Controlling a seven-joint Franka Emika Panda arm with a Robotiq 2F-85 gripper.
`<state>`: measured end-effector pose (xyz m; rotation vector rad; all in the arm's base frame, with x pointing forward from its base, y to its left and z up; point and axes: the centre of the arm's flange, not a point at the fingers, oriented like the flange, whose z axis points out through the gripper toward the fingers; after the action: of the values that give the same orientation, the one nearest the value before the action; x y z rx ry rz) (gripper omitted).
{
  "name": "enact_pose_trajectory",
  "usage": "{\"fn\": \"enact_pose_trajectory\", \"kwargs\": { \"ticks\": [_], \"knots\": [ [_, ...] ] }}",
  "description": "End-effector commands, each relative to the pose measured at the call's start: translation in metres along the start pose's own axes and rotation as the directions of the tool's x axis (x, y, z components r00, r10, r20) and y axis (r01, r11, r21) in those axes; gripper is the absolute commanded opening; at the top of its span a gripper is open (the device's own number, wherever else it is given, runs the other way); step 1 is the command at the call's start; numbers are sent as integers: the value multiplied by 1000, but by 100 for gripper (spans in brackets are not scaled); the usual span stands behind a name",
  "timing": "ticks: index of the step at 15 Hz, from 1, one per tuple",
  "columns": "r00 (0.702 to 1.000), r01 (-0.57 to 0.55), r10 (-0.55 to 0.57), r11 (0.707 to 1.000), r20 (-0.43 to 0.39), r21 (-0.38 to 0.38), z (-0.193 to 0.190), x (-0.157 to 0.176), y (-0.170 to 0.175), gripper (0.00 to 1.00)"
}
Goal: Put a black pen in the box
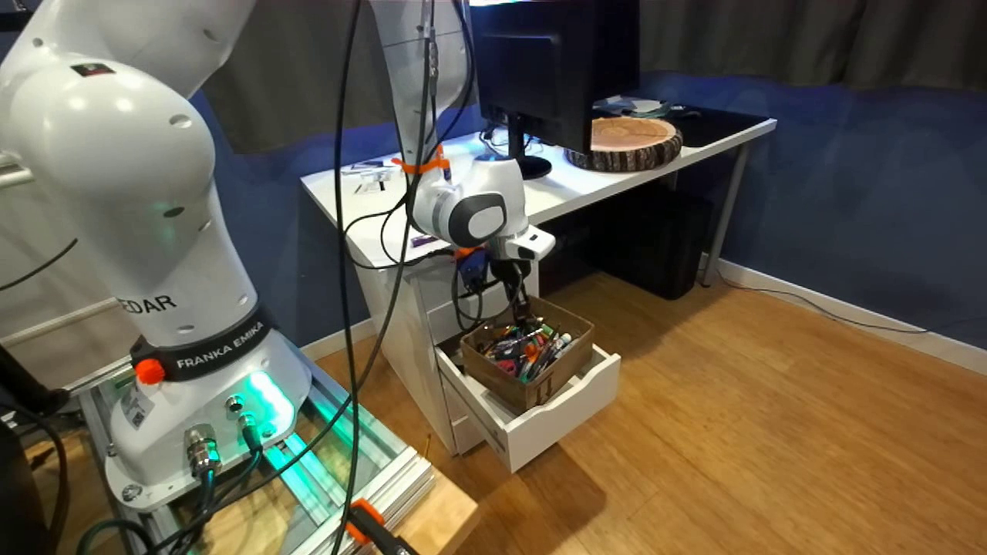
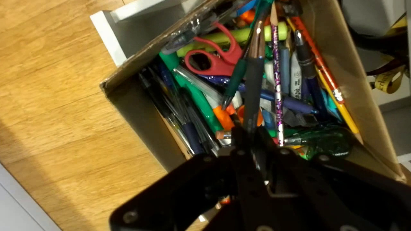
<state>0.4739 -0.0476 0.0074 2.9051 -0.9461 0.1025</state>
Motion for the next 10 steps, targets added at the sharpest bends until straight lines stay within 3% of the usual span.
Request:
{"fn": "enact_pose_trajectory", "kwargs": {
  "ticks": [1, 10],
  "knots": [
    [1000, -2, 2, 1000, -29, 3, 32, -1, -11, 3],
    [993, 78, -75, 996, -91, 30, 69, -8, -27, 3]
  ]
}}
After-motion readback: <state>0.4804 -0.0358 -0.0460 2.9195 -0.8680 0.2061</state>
